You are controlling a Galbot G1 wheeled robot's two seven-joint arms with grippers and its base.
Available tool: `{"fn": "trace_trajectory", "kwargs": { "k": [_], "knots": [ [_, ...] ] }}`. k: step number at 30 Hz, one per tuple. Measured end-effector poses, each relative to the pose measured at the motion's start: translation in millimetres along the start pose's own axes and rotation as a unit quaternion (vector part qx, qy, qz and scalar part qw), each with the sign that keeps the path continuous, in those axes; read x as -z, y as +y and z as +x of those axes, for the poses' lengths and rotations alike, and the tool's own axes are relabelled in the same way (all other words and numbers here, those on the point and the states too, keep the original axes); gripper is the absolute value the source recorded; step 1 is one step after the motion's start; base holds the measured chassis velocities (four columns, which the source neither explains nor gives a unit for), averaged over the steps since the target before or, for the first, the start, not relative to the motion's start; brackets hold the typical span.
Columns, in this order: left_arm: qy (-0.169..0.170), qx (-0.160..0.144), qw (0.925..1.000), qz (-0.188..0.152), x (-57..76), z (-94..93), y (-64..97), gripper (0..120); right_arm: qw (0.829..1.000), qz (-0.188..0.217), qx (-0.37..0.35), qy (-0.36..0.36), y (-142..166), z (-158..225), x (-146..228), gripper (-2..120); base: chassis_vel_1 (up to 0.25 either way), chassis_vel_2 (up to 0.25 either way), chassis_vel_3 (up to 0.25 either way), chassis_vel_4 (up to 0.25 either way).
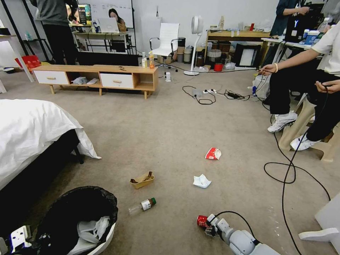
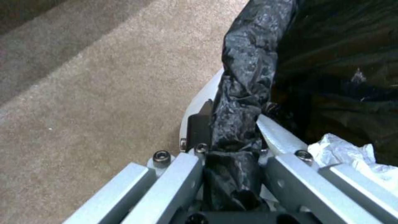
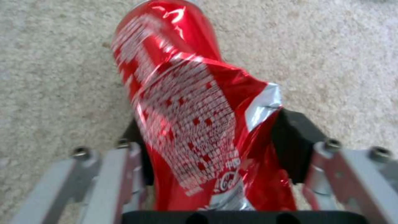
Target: Pick up the trash bin and place the garbage on the floor into it.
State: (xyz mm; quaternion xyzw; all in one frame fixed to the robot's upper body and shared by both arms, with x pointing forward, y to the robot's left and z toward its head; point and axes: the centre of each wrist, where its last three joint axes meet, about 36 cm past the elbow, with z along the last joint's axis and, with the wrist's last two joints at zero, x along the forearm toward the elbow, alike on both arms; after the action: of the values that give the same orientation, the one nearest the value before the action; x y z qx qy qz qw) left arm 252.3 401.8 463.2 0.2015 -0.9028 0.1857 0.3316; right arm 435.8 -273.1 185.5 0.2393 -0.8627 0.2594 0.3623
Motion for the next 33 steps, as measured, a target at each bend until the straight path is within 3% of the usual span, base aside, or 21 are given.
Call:
{"fn": "trace_trajectory", "kwargs": {
  "k": [2, 9, 19, 25, 33],
  "knots": [
    [0.001, 0.0, 1.0, 0.001, -0.6, -1.1, 0.2, 1, 1.0, 0.002, 0.003, -0.005, 2.1, -1.5, -1.2, 42, 0.0, 0.0, 0.0, 0.0],
    [0.0, 0.0, 1.0, 0.0, 0.1, -1.8, -0.3, 1, 1.0, 0.003, 0.006, -0.011, 3.9, -1.0, -2.9, 30, 0.0, 0.0, 0.0, 0.0],
    [-0.001, -0.004, 1.0, -0.003, 2.1, -1.2, -2.3, 1, 0.999, -0.007, -0.002, -0.042, -6.7, 20.8, 5.4, 30, 0.0, 0.0, 0.0, 0.0],
    [-0.008, -0.014, 0.9998, -0.007, 8.1, 2.1, -7.3, 1, 0.993, -0.041, -0.02, -0.109, -27.5, 72.2, 52.8, 30, 0.0, 0.0, 0.0, 0.0],
    [-0.017, -0.029, 0.9994, -0.01, 15.1, 6.3, -14.8, 1, 0.982, -0.051, -0.036, -0.18, -47.4, 131.2, 109.9, 30, 0.0, 0.0, 0.0, 0.0]
  ]
}}
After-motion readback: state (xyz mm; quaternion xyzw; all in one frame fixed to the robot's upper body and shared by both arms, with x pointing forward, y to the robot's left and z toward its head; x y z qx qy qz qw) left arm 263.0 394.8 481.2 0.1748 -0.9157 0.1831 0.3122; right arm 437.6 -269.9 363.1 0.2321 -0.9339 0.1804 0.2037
